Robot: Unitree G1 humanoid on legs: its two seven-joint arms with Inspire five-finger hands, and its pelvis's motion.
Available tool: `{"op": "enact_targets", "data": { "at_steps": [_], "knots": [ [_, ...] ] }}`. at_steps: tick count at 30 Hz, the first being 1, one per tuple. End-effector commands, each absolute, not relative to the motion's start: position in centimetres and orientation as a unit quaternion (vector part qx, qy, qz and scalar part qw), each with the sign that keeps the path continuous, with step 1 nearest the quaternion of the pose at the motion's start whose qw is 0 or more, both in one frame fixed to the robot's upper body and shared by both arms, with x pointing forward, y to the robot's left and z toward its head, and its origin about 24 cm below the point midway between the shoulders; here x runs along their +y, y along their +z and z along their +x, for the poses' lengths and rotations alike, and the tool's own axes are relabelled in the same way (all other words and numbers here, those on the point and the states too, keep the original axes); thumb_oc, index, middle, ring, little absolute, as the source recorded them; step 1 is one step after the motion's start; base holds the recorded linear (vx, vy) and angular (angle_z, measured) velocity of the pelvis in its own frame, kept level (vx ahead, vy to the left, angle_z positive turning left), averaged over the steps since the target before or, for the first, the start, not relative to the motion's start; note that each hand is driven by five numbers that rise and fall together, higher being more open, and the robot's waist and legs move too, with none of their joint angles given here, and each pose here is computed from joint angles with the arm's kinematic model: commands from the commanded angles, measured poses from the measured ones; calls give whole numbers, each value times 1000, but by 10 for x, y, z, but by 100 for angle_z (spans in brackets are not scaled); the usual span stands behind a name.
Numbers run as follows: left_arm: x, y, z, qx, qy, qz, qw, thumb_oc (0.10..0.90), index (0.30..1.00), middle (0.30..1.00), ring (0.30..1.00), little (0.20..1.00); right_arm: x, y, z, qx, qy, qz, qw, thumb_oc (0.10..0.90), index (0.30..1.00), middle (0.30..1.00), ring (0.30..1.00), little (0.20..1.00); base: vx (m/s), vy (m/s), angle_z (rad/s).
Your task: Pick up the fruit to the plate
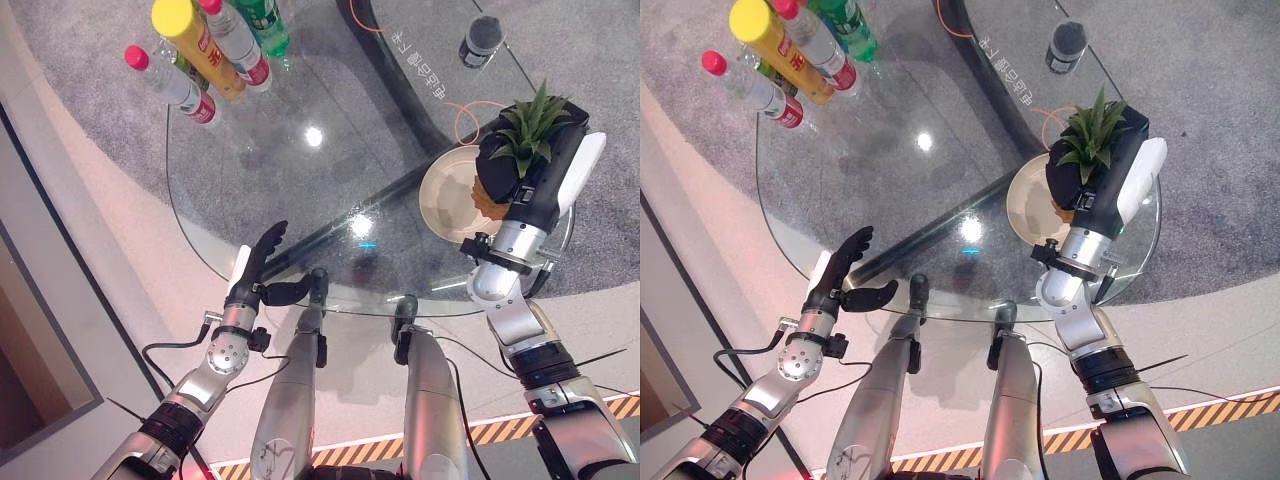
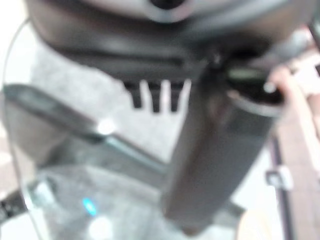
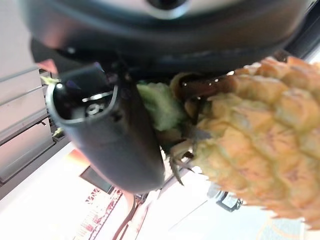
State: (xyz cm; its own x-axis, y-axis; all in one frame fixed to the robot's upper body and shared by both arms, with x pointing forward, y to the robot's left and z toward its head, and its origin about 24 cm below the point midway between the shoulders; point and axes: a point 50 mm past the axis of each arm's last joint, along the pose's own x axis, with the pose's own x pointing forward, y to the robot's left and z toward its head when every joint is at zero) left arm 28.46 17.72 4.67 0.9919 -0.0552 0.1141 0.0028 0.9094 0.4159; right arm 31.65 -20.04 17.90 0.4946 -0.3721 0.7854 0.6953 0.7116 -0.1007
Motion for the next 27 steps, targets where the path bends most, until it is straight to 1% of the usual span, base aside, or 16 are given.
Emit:
{"op": "enact_targets", "data": {
  "at_steps": [1, 7, 15, 22, 27],
  "knots": [
    [165, 85, 286, -157, -23, 183, 970, 800, 900, 900, 900, 900, -204, 245, 301, -546, -341, -178, 744, 100, 300, 300, 300, 200, 0, 0, 0],
    [163, 89, 286, -162, -24, 182, 970, 800, 900, 900, 900, 900, -206, 239, 302, -546, -346, -145, 749, 100, 300, 300, 300, 200, -6, -1, 0],
    [158, 92, 288, -167, -22, 180, 969, 800, 900, 900, 900, 900, -200, 244, 303, -567, -335, -127, 741, 100, 300, 300, 300, 200, -10, 4, 0],
    [158, 92, 289, -164, -21, 180, 970, 800, 900, 900, 900, 900, -199, 249, 299, -579, -314, -53, 751, 100, 300, 300, 300, 200, -1, 3, 0],
    [156, 94, 290, -168, -22, 177, 970, 800, 900, 900, 900, 900, -191, 252, 296, -592, -297, -42, 748, 100, 300, 300, 300, 200, 0, 0, 0]
  ]
}}
